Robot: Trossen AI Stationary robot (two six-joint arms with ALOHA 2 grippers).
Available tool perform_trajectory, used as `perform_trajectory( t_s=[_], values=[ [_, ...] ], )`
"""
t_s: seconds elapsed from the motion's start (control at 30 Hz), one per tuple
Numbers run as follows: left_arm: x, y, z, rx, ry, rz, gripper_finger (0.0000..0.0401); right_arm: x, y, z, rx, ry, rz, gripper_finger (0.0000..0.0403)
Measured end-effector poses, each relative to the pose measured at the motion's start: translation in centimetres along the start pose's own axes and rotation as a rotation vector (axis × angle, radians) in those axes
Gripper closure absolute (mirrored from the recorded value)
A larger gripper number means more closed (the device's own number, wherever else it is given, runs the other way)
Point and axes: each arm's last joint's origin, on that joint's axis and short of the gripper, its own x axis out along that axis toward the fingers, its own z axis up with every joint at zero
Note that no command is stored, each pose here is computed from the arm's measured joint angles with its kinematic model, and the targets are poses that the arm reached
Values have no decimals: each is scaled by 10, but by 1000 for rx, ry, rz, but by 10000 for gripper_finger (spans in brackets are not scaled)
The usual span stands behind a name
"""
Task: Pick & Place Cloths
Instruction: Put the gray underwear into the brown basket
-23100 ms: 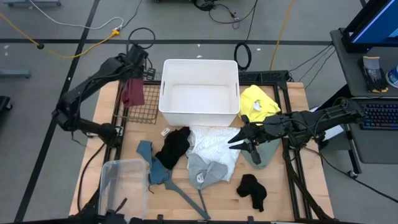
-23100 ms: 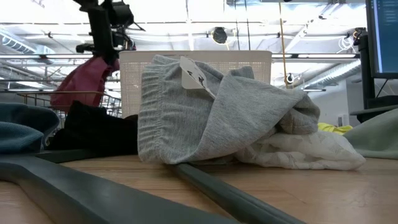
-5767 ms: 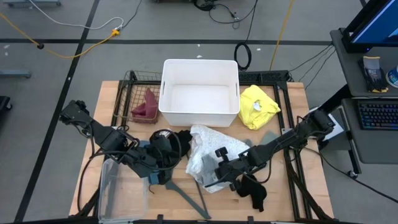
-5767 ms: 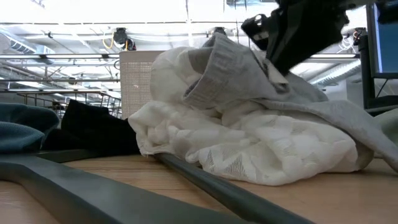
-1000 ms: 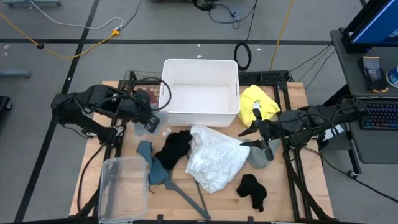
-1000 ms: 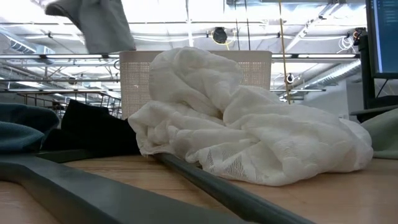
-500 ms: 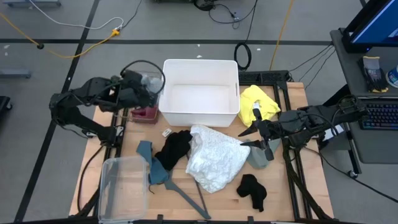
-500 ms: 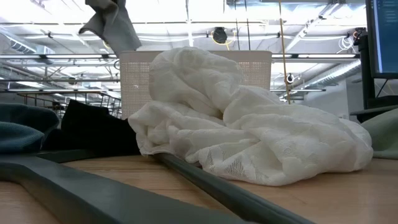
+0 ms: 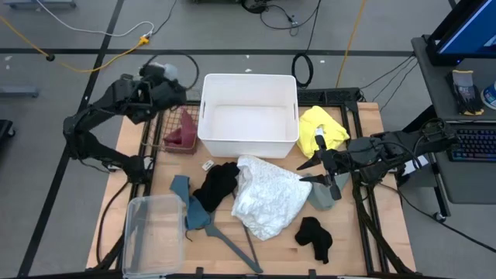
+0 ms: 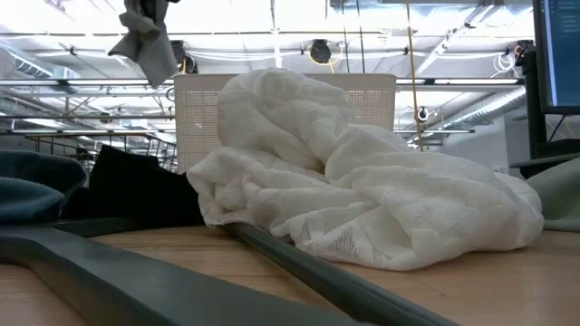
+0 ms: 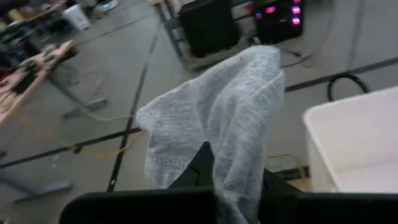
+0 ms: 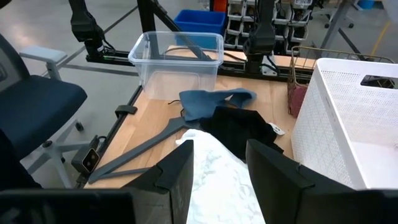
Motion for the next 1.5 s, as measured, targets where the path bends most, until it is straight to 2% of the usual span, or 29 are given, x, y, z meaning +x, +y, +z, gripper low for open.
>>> perform_trajectory(
  t_s=[0.1,0.37,0.67,0.9,1.03,1.2,1.5],
  values=[
    [9,2,2,-17,31,32,399,0,0,0,0,0,0,261],
    [34,-7,3,-8,197,10,399,0,0,0,0,0,-1,261],
    [83,-22,2,19,433,14,397,0,0,0,0,1,2,261],
    [118,-17,1,-9,608,-11,396,0,0,0,0,1,3,261],
    [128,-13,-1,-26,658,-18,398,0,0,0,0,1,3,261],
    [142,-14,-18,-39,765,-18,396,0,0,0,0,1,3,261],
    [180,-26,-71,-42,920,-33,397,0,0,0,0,1,4,261]
  ],
)
